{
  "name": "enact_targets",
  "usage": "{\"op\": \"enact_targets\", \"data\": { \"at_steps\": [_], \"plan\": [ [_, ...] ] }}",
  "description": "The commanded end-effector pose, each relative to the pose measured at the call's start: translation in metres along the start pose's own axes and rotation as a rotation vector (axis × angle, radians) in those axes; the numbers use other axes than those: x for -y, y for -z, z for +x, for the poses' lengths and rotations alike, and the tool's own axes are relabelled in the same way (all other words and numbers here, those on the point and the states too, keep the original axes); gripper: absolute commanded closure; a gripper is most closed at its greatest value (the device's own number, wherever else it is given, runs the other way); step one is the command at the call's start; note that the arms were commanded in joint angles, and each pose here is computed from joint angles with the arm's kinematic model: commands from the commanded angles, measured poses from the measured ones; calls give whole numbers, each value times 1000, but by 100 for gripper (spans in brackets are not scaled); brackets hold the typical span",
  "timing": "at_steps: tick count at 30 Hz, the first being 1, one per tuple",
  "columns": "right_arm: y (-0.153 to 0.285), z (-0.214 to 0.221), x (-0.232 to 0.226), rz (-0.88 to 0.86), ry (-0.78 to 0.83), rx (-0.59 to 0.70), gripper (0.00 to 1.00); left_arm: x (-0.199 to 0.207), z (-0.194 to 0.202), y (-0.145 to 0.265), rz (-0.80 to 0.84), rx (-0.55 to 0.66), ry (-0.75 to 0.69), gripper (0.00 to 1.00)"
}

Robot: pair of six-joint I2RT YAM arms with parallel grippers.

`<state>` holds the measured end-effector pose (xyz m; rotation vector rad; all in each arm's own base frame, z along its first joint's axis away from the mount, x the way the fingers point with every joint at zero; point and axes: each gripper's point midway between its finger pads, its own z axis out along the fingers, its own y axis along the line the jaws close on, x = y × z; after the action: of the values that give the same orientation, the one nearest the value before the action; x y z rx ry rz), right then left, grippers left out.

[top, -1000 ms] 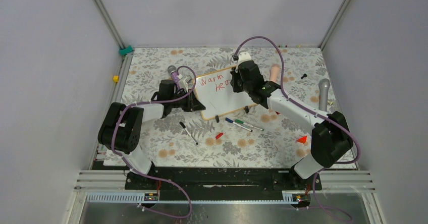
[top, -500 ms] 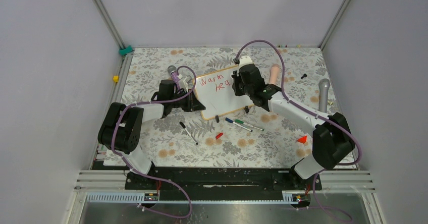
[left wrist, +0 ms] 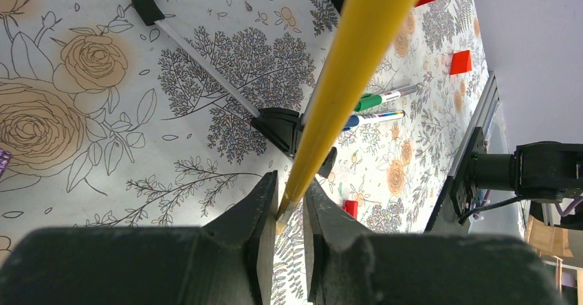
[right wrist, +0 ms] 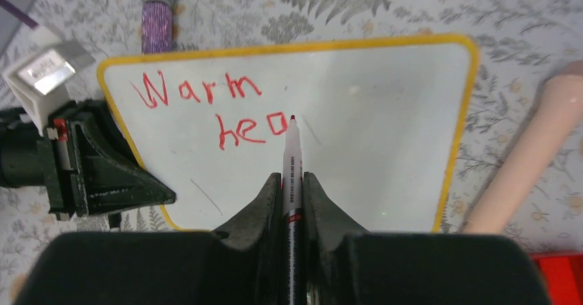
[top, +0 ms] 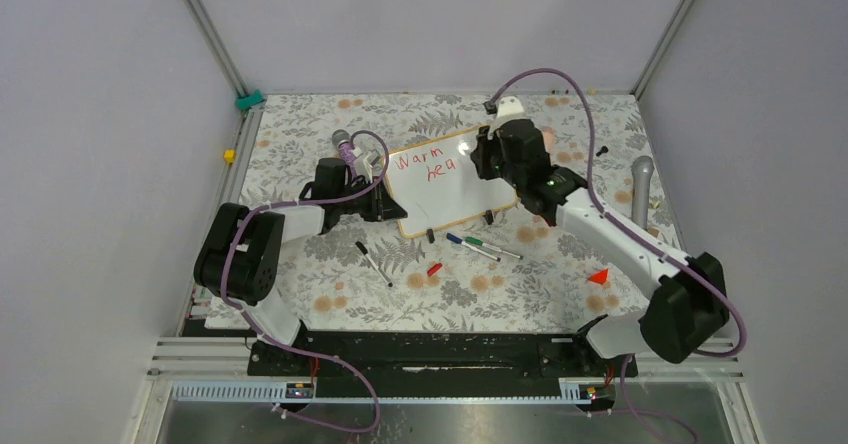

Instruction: Write a sentence on the whiteboard

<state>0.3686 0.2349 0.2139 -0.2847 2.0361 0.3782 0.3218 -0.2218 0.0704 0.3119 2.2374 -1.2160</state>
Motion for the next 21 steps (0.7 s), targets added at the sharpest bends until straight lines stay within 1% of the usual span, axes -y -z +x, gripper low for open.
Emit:
{"op": "enact_targets", "data": {
  "at_steps": [1,5,12,18,21],
  "plan": [
    [20,-33,29,50,-66,105,100,-11,1,0,-72,-3,-3,100],
    [21,-30,67,123,-175,107,100,-11,0,0,-72,0,-5,100],
    [26,-32,110,178,-328,124,100,-10,0,1,-73,2,-10,100],
    [32,-29,163,320,-433,156,100,-11,1,-1,-67,-4,-3,100],
    [26,-21,188,383,-472,143,100,-10,0,-1,-66,-2,-7,100]
  ]
}}
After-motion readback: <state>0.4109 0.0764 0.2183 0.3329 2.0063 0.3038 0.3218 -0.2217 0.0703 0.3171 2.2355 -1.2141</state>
